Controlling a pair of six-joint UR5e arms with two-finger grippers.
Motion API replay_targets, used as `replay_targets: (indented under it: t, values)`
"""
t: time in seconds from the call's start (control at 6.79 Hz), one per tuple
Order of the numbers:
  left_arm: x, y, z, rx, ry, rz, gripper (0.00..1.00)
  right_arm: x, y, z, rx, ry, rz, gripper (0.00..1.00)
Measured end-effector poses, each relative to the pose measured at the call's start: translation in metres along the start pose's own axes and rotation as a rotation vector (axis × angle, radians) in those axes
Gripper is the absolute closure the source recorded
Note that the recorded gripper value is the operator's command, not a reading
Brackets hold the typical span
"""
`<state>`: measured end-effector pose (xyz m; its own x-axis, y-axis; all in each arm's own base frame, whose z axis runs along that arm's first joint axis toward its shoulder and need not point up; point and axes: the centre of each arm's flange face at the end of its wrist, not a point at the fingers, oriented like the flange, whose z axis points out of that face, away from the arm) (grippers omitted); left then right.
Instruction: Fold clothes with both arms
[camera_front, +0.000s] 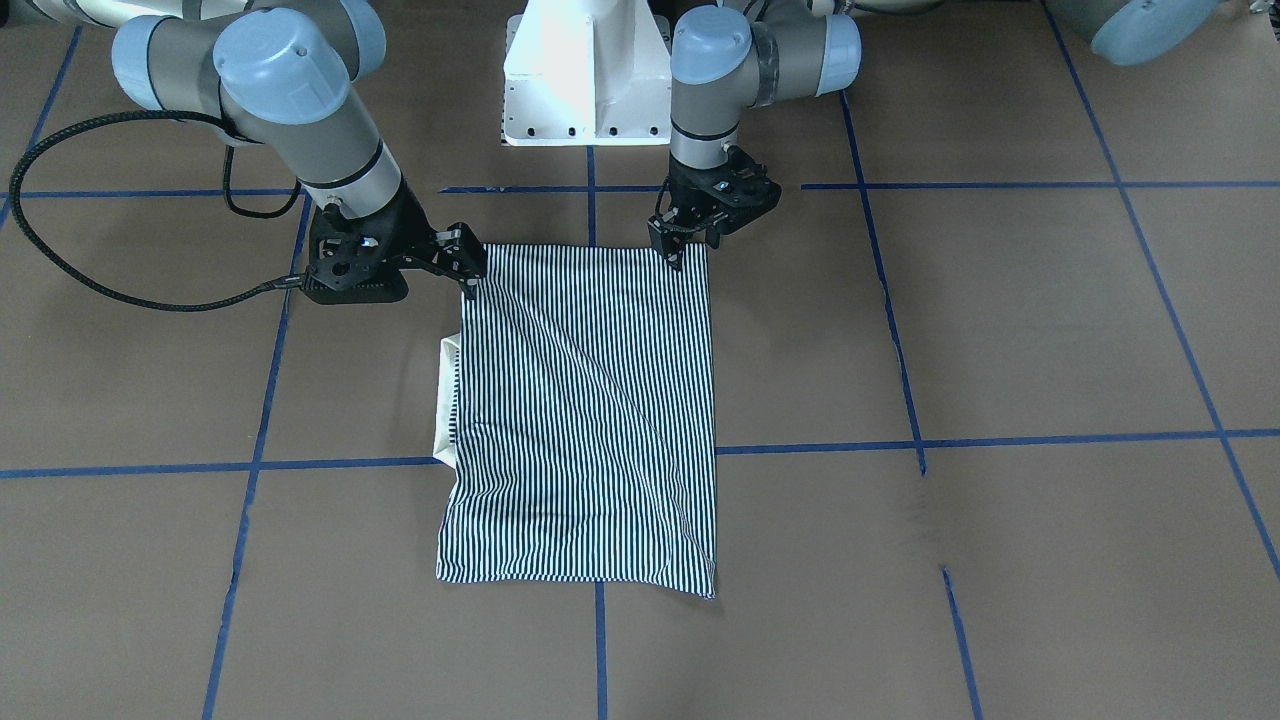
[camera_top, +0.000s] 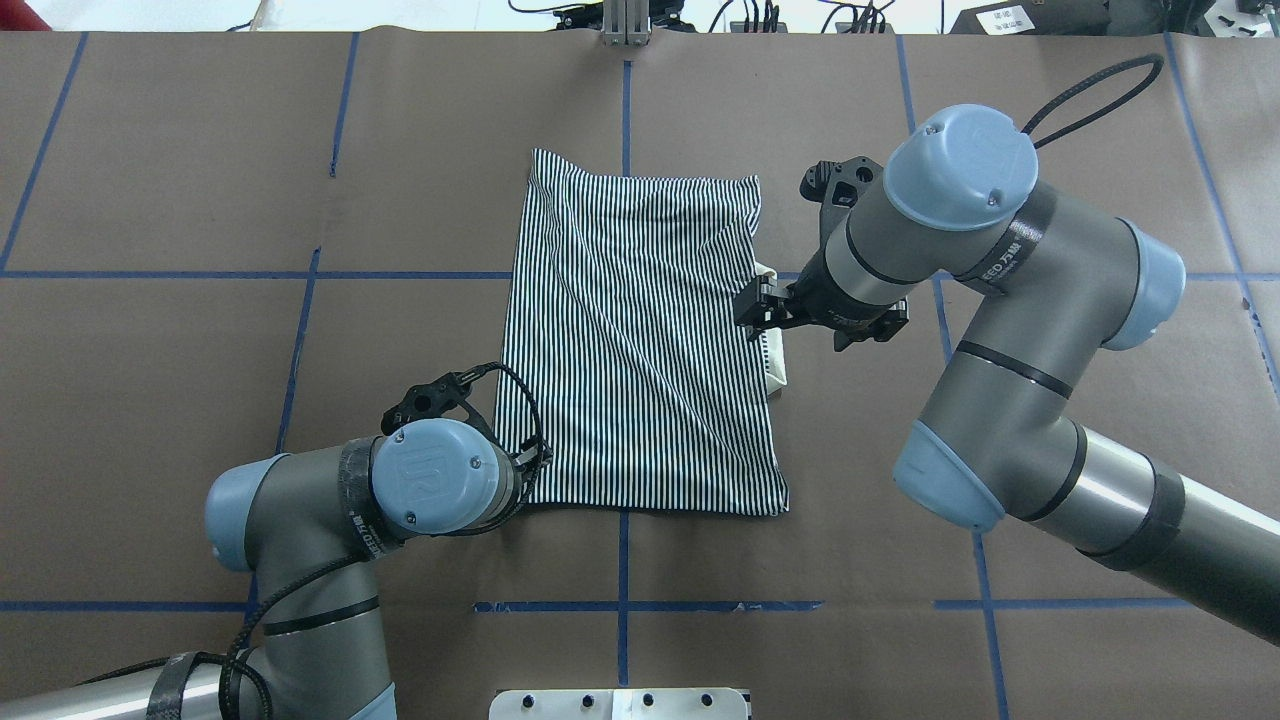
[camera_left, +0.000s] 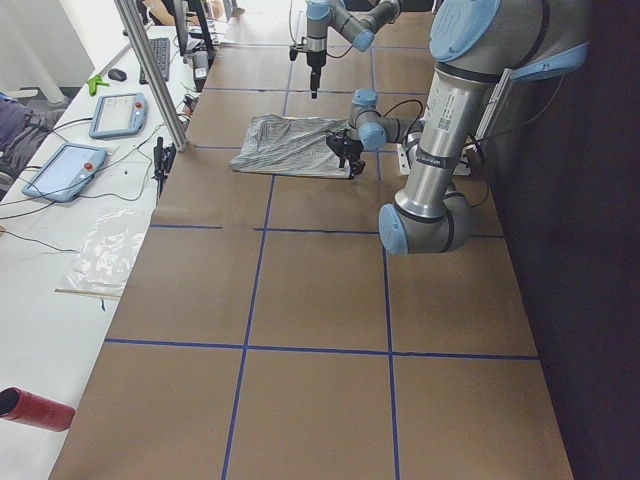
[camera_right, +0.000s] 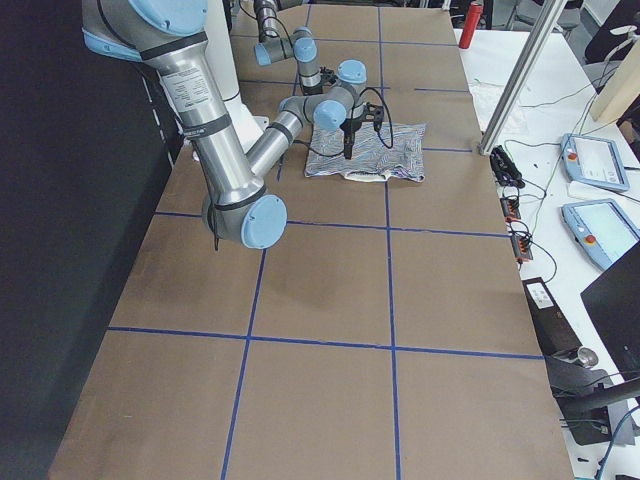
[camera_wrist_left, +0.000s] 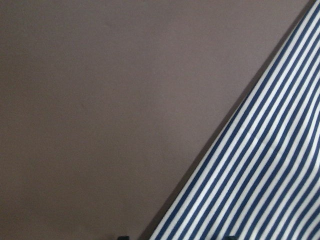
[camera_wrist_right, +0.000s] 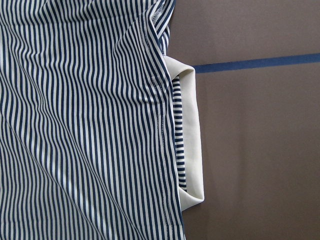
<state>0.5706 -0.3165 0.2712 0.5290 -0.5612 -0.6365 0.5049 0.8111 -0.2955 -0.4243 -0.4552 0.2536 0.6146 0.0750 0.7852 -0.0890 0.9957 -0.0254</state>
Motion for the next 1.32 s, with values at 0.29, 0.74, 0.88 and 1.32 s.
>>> replay_targets:
  t: [0.29, 0.74, 0.88, 1.32]
  values:
    - [0.0, 0.0, 0.0, 0.0, 0.0, 0.0, 0.84, 0.0, 0.0, 0.0, -0.001, -0.001, 0.0, 0.0]
    - [0.0, 0.001, -0.001, -0.003, 0.002, 0.007, 1.0, 0.0, 0.0, -0.001, 0.0, -0.002, 0.0, 0.0]
    - [0.001, 0.001, -0.003, -0.005, 0.006, 0.012, 1.0, 0.0, -0.001, -0.001, 0.001, -0.001, 0.001, 0.0]
    - [-0.003, -0.001, -0.011, -0.004, 0.0, 0.018, 1.0, 0.001, -0.001, 0.0, 0.0, 0.0, 0.001, 0.0]
